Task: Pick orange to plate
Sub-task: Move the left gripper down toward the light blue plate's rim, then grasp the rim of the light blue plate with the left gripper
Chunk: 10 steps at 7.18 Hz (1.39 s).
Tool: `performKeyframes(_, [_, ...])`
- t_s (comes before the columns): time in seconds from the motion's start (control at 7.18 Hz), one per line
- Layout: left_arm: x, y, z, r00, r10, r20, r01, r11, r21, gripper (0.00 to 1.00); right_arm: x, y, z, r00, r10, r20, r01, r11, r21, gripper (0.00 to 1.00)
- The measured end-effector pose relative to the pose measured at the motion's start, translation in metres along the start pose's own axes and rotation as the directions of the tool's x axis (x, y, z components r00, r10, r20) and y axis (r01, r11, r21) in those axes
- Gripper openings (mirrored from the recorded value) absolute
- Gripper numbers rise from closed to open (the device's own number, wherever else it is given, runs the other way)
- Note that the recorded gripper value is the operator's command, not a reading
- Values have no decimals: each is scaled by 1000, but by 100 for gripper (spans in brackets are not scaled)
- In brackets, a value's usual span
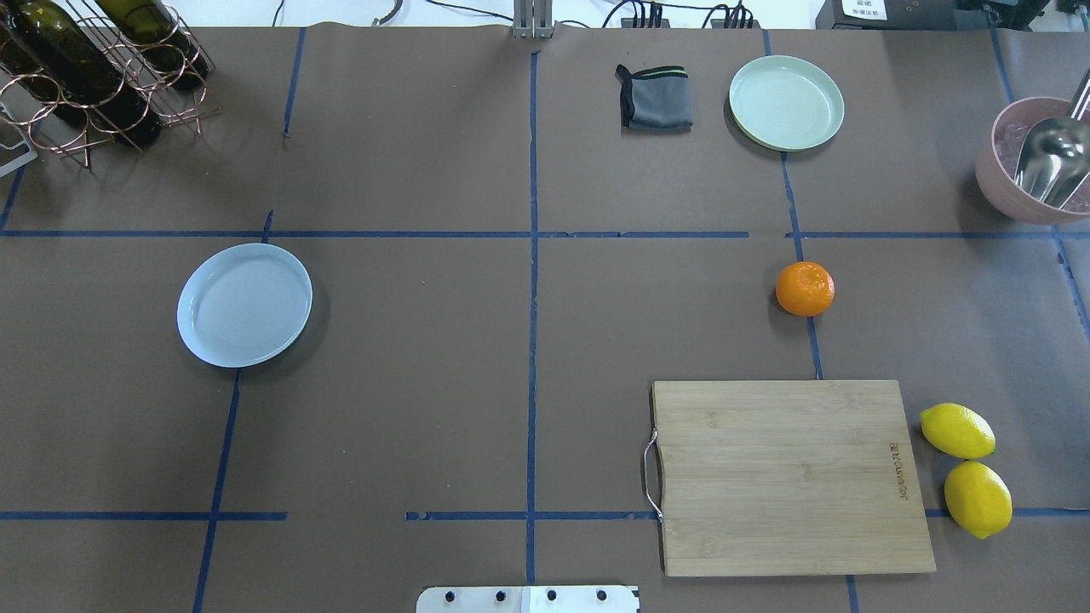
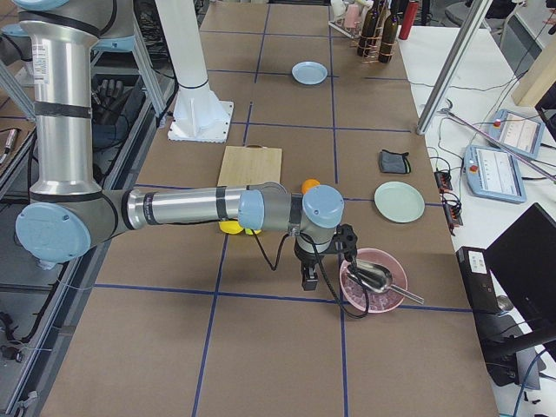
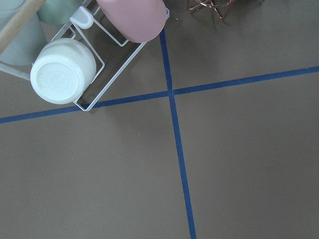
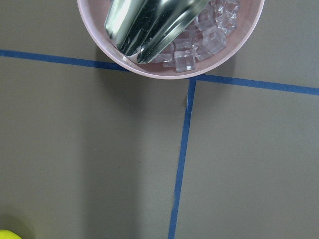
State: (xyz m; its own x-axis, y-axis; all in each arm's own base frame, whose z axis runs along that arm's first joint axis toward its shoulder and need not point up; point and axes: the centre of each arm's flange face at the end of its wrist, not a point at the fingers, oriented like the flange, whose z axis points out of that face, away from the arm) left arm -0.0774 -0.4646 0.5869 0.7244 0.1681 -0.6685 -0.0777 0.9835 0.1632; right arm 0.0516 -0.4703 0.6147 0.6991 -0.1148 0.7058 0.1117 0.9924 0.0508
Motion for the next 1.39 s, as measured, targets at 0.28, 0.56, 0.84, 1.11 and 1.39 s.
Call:
performKeyframes(0.28, [2,0,2,999,15,-35,-14,1000,20,100,-1,0,1,1000,0,2,0,1000,-2,100])
performKeyframes(0.56, [23,-11,19,980,109,-169,-97,992,76,100,-3,-1,3,1000,-5,3,5,1000,-6,100])
performKeyframes(0.84, [79,-31,68,952,196,-235,-185,980,67,100,-12,-4,10,1000,-25,9,25,999,-20,100])
performKeyframes(1.11, [167,-69,104,972,23,-233,-29,999,-21,100,-20,-6,12,998,-36,45,36,999,-19,100])
performKeyframes(1.39, [251,-88,146,979,-44,-198,28,996,-84,100,-31,-9,16,995,-56,80,57,998,-18,100])
